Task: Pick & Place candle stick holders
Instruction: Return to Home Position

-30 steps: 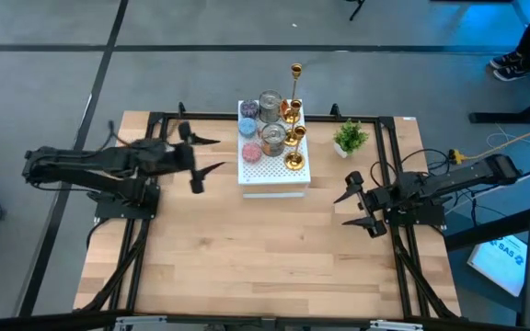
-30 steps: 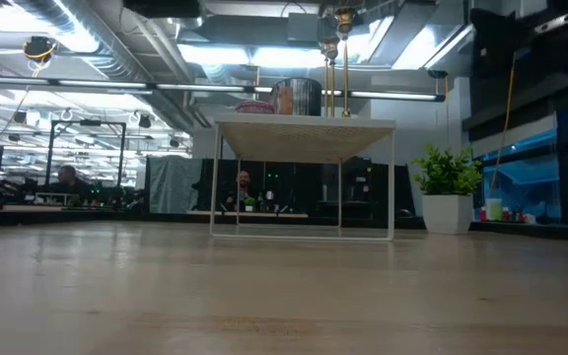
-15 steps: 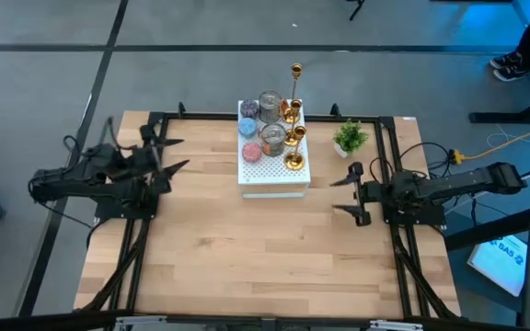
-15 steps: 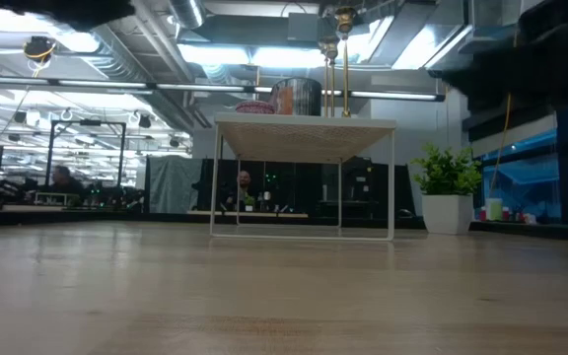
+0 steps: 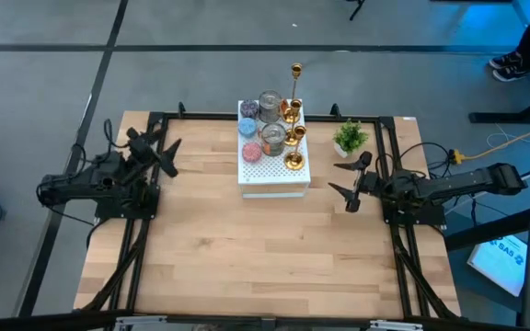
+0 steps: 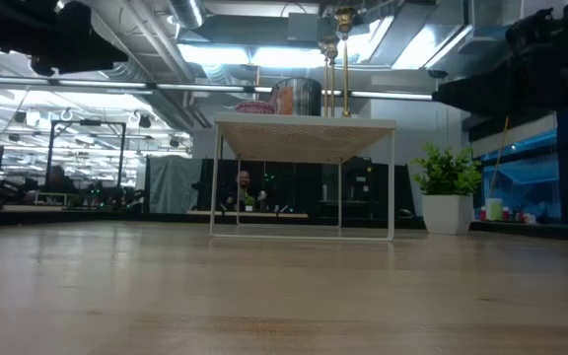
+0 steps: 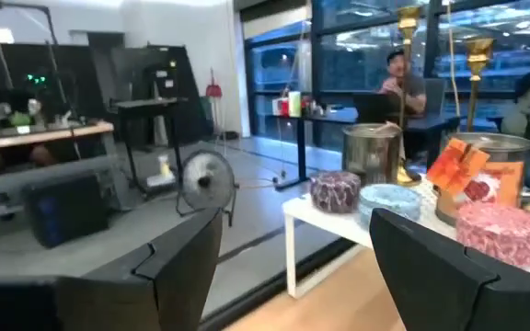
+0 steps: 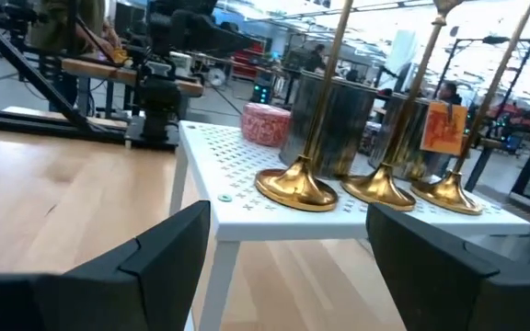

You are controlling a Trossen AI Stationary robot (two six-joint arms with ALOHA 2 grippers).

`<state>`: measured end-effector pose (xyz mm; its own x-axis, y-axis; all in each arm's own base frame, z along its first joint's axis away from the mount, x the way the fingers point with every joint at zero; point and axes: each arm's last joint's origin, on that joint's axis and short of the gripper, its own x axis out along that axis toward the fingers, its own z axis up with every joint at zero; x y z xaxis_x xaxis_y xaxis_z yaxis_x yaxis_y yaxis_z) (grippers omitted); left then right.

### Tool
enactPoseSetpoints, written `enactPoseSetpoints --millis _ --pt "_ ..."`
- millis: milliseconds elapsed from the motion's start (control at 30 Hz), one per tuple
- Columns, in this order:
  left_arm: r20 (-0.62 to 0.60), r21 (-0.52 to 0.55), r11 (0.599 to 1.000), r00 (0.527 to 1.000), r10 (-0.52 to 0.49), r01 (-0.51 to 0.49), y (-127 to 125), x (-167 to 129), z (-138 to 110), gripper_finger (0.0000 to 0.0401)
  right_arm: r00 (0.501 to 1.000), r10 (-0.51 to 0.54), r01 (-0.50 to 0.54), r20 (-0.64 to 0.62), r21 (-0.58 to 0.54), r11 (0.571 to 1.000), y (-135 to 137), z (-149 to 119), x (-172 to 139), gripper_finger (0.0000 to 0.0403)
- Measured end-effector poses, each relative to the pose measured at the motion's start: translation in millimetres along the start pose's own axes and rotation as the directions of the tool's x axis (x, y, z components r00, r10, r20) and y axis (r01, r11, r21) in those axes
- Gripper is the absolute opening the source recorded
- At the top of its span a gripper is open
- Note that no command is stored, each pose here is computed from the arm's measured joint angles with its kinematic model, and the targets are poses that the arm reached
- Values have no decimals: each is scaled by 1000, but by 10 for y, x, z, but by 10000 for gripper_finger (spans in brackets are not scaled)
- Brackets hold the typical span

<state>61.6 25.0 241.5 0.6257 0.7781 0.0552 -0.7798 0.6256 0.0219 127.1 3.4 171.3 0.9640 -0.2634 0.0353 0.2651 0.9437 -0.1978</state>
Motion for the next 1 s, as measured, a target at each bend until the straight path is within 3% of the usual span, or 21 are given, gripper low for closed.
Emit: enactPoseSetpoints --millis 33,100,233,467,533,833,1000 --pt "3 5 1000 1000 -3 3 -2 1 -4 274 1000 2 -2 0 -5 1000 1 0 0 297" --pt "-4 64 991 993 -115 115 -46 4 -70 274 1000 8 -8 -1 -12 1000 3 -2 0 297" --pt "64 133 908 911 -408 398 -161 0 -136 274 1000 12 -12 -2 9 1000 5 -3 1 297" --pt "82 168 801 802 -592 574 -278 13 -311 274 987 160 -160 27 10 987 48 5 -3 297" --pt "102 172 779 775 -623 603 -300 14 -340 274 980 198 -198 35 9 980 58 7 -5 297" --pt "68 140 775 775 -628 616 -377 60 -661 274 968 250 -251 24 90 964 76 -10 -8 297" --pt "55 156 730 732 -679 665 -393 48 -676 274 935 355 -355 19 105 929 111 -28 -18 297"
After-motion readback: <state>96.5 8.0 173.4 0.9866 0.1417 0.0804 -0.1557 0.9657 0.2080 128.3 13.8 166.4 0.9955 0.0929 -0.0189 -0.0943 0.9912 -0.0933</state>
